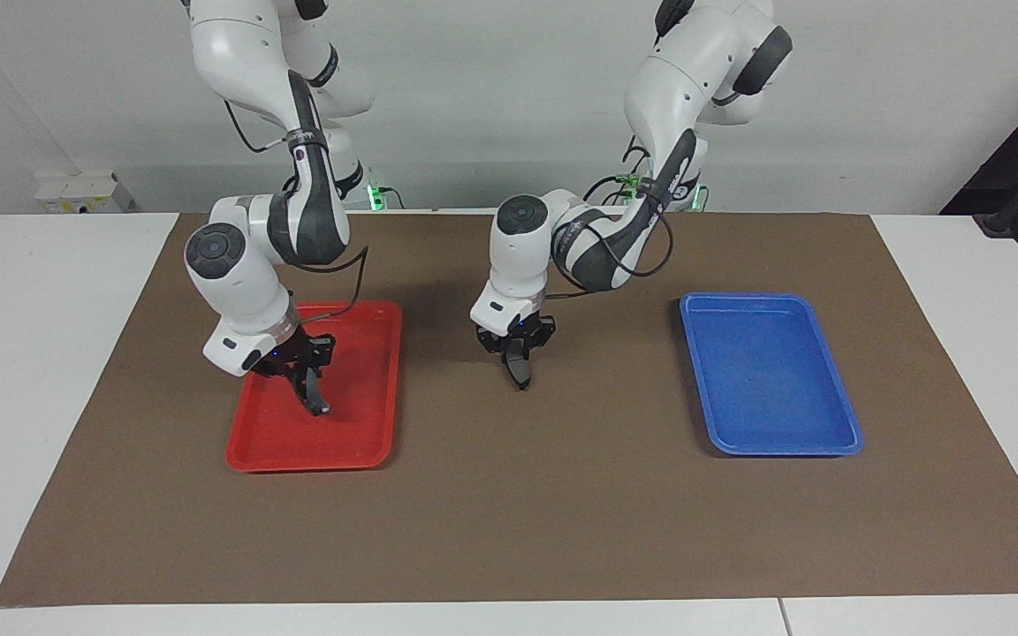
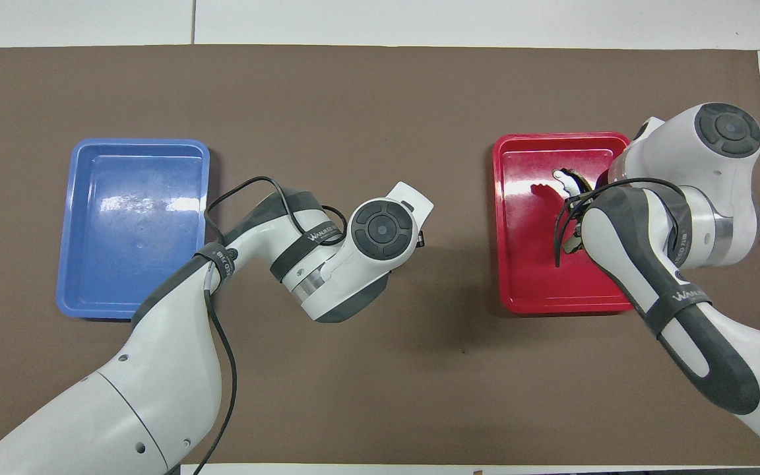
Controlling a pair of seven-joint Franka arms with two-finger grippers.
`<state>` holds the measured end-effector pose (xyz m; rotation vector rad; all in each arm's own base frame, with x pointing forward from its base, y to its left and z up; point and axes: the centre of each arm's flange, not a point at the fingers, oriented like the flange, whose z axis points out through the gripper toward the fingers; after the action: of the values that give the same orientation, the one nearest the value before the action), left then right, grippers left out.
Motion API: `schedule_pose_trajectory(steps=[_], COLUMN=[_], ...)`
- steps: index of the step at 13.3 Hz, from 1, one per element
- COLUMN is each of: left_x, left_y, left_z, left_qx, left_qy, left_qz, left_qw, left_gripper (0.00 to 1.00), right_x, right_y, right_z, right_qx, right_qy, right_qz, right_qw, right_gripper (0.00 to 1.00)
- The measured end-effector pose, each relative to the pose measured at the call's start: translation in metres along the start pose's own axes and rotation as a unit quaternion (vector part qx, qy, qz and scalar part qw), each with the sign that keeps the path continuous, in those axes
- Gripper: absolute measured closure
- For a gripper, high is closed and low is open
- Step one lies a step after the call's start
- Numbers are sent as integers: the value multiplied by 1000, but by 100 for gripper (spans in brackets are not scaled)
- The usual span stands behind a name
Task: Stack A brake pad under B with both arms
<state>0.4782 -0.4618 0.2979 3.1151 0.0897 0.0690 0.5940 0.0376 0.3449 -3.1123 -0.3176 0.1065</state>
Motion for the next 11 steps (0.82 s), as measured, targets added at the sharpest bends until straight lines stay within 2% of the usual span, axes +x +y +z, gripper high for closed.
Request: schedule_pose_trajectory(steps=[9, 11], left_x=[7, 14], left_y=[-2, -6], left_z=[0, 0], left_qx=[0, 4], left_qy=[4, 12], left_qz=[-5, -6], left_qw=[1000, 1000], left_gripper=[59, 54], right_x=[3, 3], right_y=[-2, -3], right_z=[-6, -6], right_qx=[0, 0], right_qy=[1, 1], right_qz=[2, 1], right_qw=[1000, 1000], right_gripper=[58, 58])
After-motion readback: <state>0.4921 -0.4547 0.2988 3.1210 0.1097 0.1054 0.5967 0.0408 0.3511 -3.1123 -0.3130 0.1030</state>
